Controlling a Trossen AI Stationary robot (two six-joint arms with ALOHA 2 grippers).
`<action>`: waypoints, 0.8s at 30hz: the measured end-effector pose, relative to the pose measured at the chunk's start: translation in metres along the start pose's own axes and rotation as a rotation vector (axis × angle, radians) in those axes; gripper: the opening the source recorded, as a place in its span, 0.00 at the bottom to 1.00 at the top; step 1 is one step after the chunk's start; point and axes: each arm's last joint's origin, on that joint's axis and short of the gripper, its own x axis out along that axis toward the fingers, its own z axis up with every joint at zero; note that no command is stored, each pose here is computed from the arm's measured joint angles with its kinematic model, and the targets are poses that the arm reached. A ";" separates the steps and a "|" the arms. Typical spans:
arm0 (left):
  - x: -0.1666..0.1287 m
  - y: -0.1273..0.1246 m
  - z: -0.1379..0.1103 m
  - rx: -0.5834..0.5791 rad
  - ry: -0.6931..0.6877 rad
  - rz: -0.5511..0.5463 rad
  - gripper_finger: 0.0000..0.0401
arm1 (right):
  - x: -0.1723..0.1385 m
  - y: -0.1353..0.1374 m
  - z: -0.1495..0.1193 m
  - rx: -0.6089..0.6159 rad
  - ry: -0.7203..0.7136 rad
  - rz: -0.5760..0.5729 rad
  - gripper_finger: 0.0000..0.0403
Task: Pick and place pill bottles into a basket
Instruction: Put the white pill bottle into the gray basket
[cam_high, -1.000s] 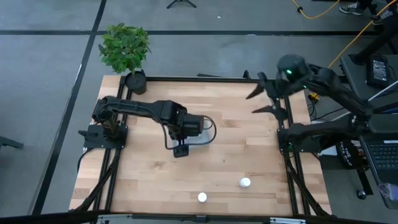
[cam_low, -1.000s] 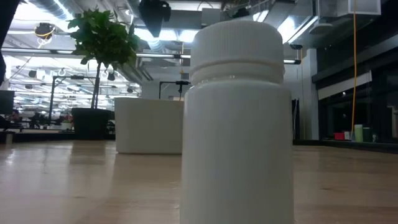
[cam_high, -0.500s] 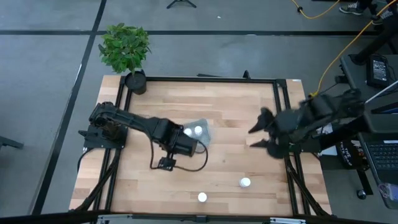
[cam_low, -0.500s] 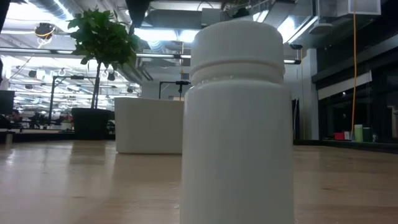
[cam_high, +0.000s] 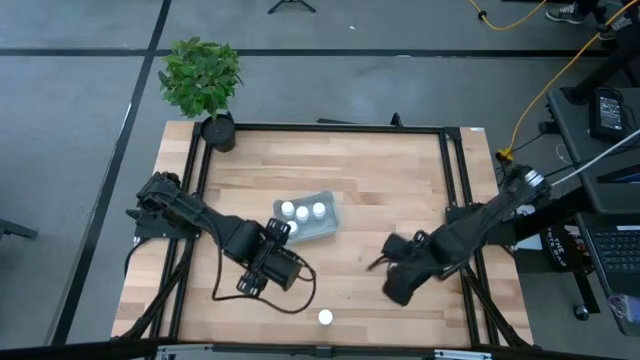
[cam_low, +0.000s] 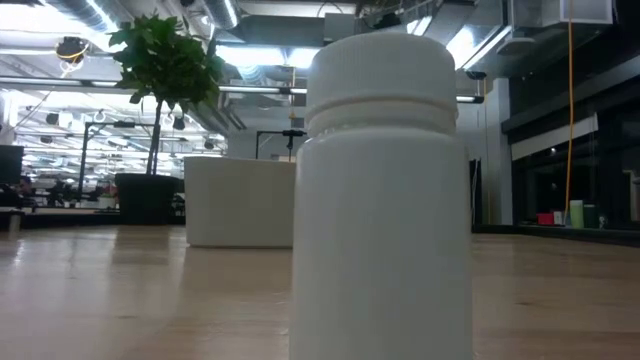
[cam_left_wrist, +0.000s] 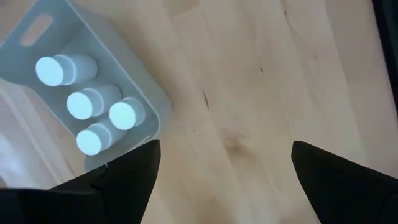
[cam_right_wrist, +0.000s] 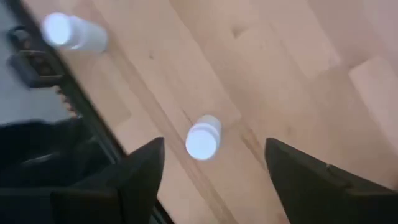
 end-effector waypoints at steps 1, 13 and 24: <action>0.000 -0.003 0.000 0.002 -0.001 0.001 0.88 | 0.009 0.004 0.000 0.019 0.018 -0.022 0.69; -0.003 -0.019 -0.004 0.021 0.011 -0.017 0.88 | 0.058 0.031 -0.023 0.194 0.079 -0.135 0.77; -0.003 -0.020 -0.004 0.024 0.015 -0.047 0.88 | 0.064 0.037 -0.029 0.276 0.040 -0.131 0.91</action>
